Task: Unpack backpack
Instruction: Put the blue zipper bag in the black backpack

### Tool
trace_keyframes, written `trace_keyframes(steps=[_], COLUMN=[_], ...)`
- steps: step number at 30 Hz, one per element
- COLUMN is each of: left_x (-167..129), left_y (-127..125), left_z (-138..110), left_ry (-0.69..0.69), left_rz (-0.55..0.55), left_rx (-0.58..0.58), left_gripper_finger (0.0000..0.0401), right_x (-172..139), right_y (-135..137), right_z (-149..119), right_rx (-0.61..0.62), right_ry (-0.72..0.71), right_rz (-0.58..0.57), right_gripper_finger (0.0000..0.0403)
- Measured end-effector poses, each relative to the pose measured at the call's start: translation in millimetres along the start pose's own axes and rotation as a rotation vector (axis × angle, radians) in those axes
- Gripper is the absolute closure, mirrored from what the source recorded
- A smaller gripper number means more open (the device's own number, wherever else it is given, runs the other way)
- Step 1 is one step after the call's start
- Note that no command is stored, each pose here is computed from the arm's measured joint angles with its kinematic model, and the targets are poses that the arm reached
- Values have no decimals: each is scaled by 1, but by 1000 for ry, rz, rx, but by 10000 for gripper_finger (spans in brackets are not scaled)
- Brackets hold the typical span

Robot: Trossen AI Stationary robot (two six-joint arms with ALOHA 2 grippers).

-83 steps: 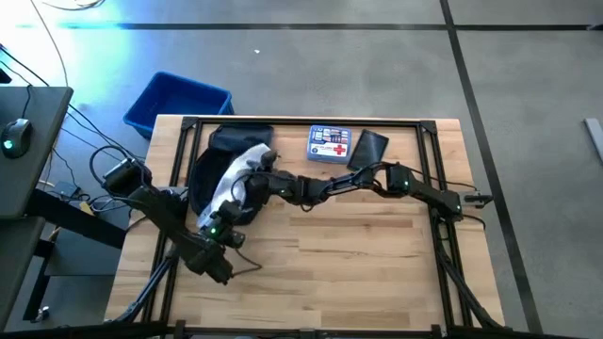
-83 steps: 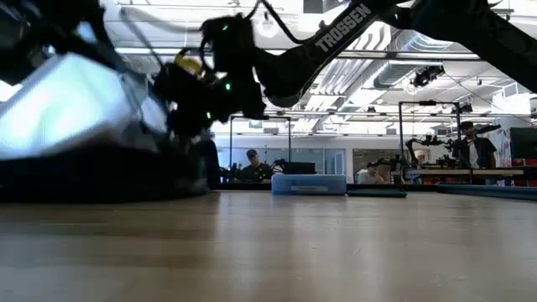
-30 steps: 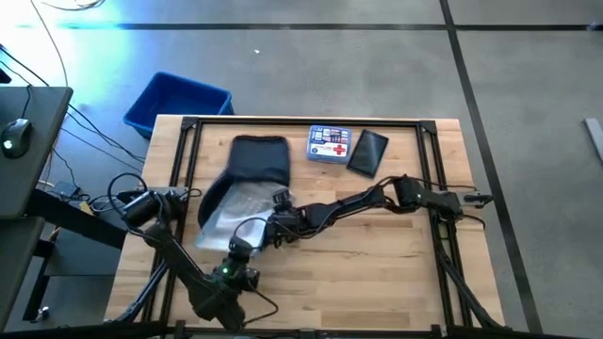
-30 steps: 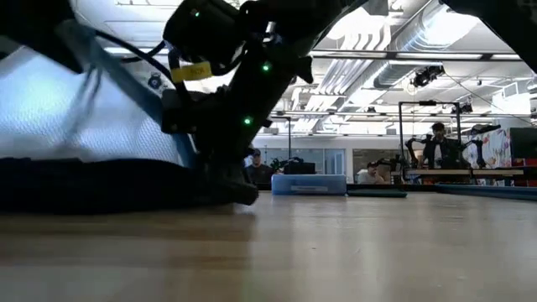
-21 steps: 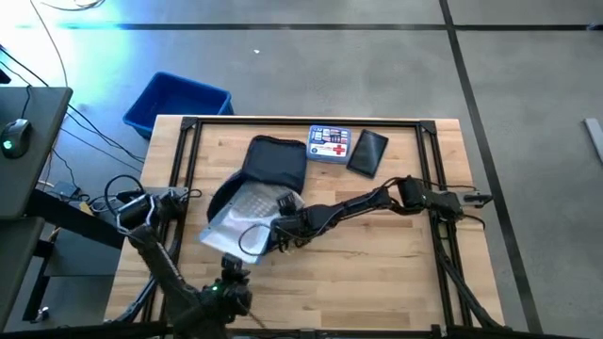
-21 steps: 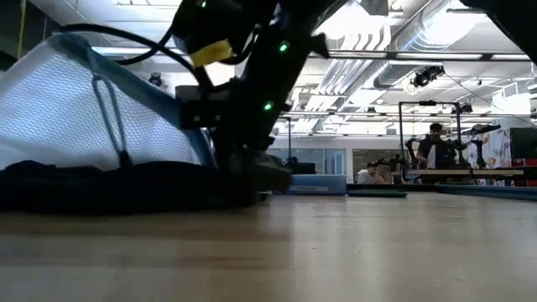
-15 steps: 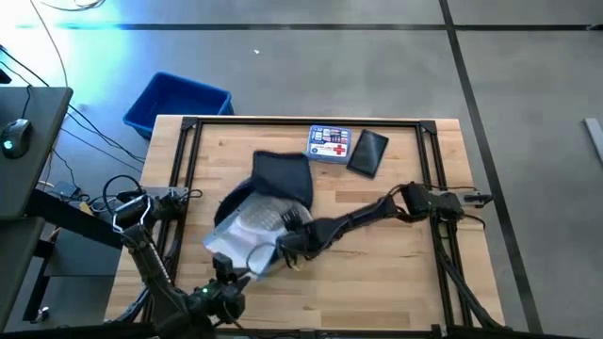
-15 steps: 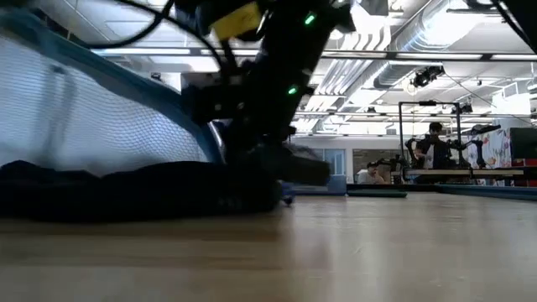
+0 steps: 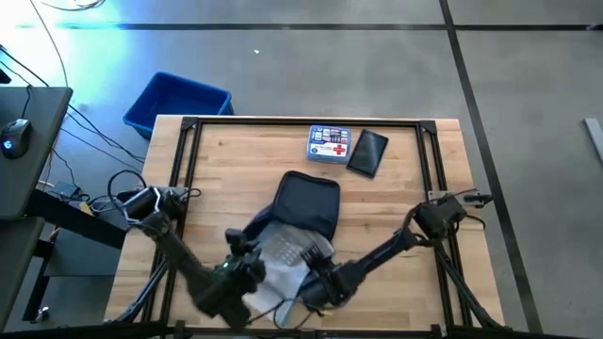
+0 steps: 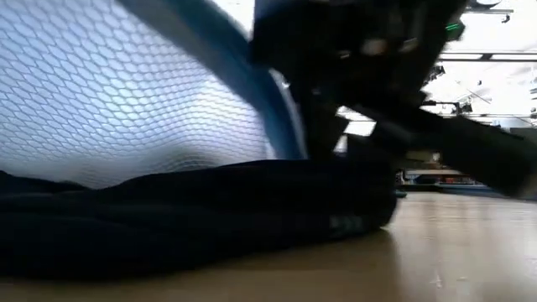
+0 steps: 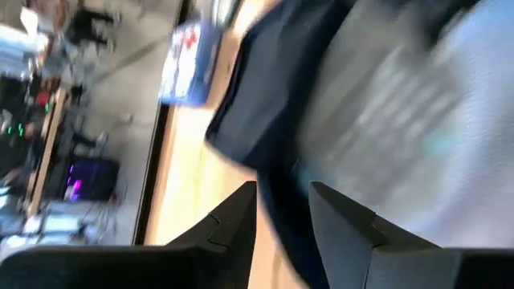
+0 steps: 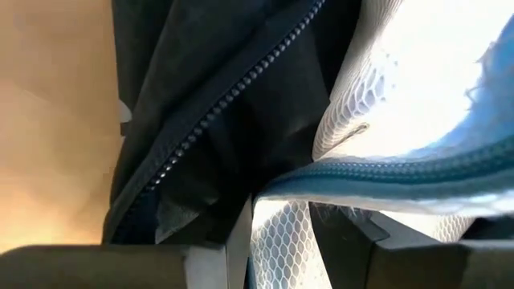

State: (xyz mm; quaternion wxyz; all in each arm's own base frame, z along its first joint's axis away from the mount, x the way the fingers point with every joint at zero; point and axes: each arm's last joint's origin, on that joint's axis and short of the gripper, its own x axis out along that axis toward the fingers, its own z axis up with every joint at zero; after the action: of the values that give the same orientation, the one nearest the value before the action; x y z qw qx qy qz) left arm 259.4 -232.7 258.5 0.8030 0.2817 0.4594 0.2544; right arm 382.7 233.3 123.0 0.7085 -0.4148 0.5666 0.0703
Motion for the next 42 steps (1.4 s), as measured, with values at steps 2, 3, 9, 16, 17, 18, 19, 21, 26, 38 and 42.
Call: trace_keyframes(steps=[2, 3, 9, 16, 17, 18, 19, 21, 26, 38, 42], left_x=[14, 19, 46, 100, 111, 121, 130, 147, 164, 160, 166], left_y=[5, 8, 30, 56, 57, 57, 55, 52, 40, 24, 20], left_z=[-1, -2, -1, -9, -14, -20, -27, -39, -51, -51, -61], left_ry=[44, 57, 72, -27, -12, 14, 44, 101, 137, 126, 142], left_rz=[19, 27, -143, -478, -485, -475, -460, -426, -364, -413, -407], left_rx=[9, 5, -77, -206, -215, -213, -208, -194, -179, -242, -268], left_gripper_finger=[311, 312, 300, 275, 274, 273, 273, 272, 272, 279, 291], right_x=[-5, -8, -24, -35, -35, -36, -37, -37, -36, -35, -36], right_y=[9, 14, 39, 53, 54, 55, 56, 57, 53, 47, 47], right_z=[-1, -1, 5, 9, 9, 9, 9, 9, 9, 7, 7], right_rx=[11, 19, 72, 109, 107, 104, 102, 101, 109, 117, 137], right_ry=[11, 14, -40, -92, -94, -96, -97, -99, -98, -81, -81], right_rz=[-15, -20, -70, -170, -173, -183, -192, -197, -198, -277, -276], right_gripper_finger=[293, 293, 293, 293, 293, 293, 293, 293, 293, 293, 293])
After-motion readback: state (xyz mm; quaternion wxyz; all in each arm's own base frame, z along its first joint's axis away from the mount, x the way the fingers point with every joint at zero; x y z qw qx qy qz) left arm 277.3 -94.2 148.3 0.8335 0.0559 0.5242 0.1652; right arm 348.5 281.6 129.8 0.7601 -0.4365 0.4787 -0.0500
